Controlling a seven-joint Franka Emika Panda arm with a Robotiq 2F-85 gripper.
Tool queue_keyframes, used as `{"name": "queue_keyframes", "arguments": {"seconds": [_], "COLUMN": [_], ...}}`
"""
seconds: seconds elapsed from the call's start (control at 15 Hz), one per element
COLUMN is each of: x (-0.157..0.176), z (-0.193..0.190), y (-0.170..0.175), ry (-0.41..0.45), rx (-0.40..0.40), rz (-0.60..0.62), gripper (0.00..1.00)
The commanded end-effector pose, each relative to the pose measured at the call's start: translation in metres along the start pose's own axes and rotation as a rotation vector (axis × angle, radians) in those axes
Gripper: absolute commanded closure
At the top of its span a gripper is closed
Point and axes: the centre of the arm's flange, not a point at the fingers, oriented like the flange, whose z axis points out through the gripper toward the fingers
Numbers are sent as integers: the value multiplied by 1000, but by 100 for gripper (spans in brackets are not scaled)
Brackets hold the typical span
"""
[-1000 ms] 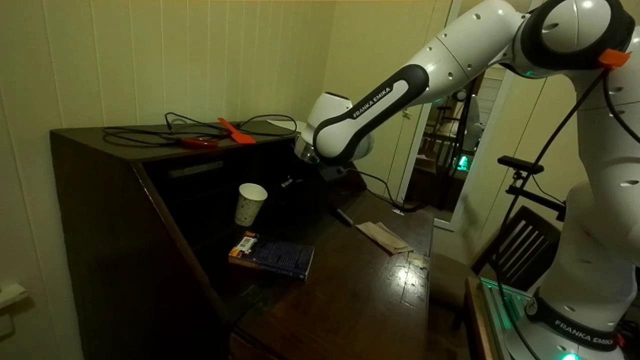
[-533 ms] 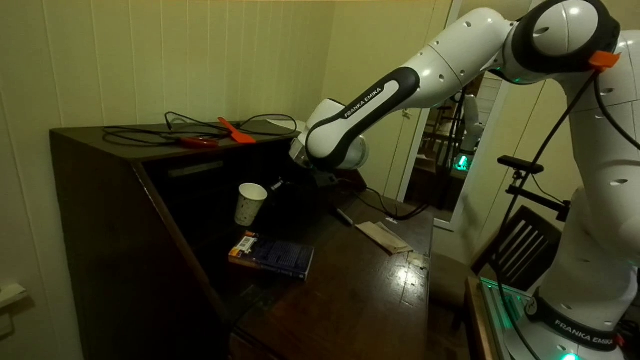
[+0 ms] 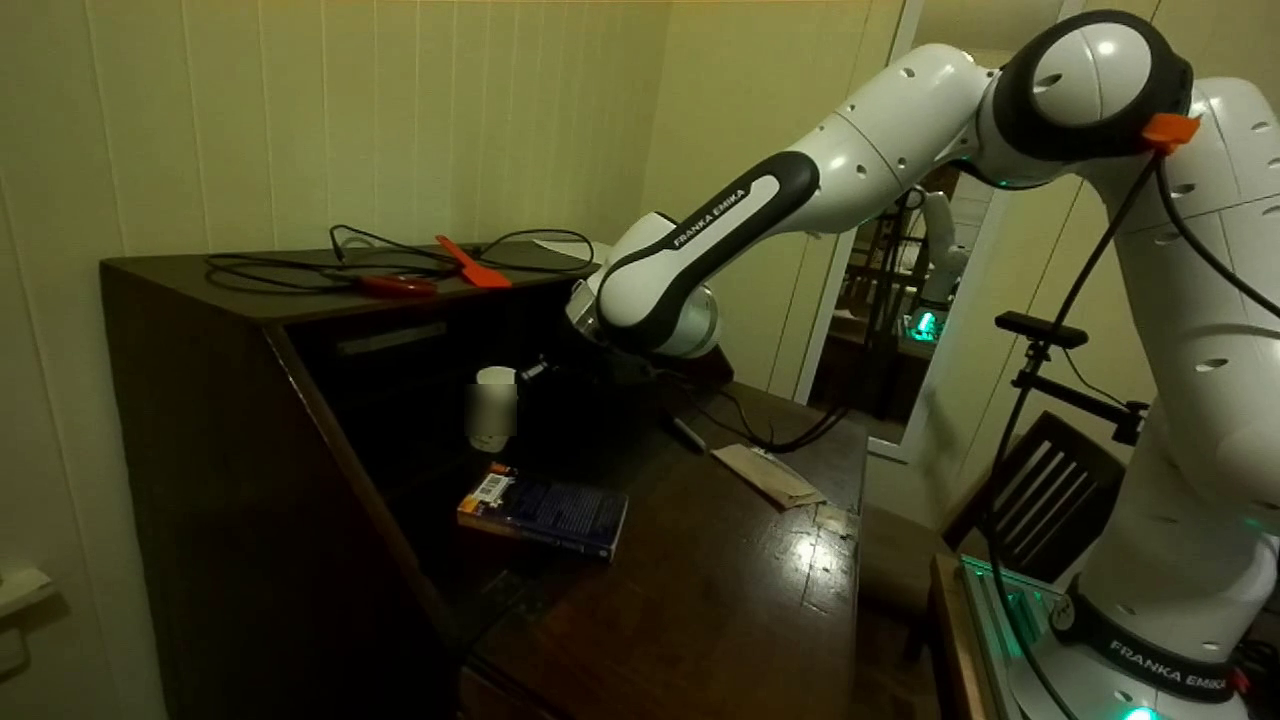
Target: Move the cup to the left
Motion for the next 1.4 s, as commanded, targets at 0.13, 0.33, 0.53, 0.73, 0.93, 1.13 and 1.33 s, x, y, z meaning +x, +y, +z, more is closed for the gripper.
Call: {"name": "queue_keyframes", "arguments": {"seconds": [0.13,0.33,0.53,0.73,0.93,1.13,1.33], "x": [11,13,16,20,25,30,35], "z": [10,13,17,21,26,32,37], "y": [3,1,-2,-5,-7,-10,-11], "ry": [42,49,64,92,114,131,143], "rx": [42,57,66,73,77,86,95], "rz": [-4,-4,-6,-12,-14,-6,4], "gripper": [100,100,100,100,100,100,100]}}
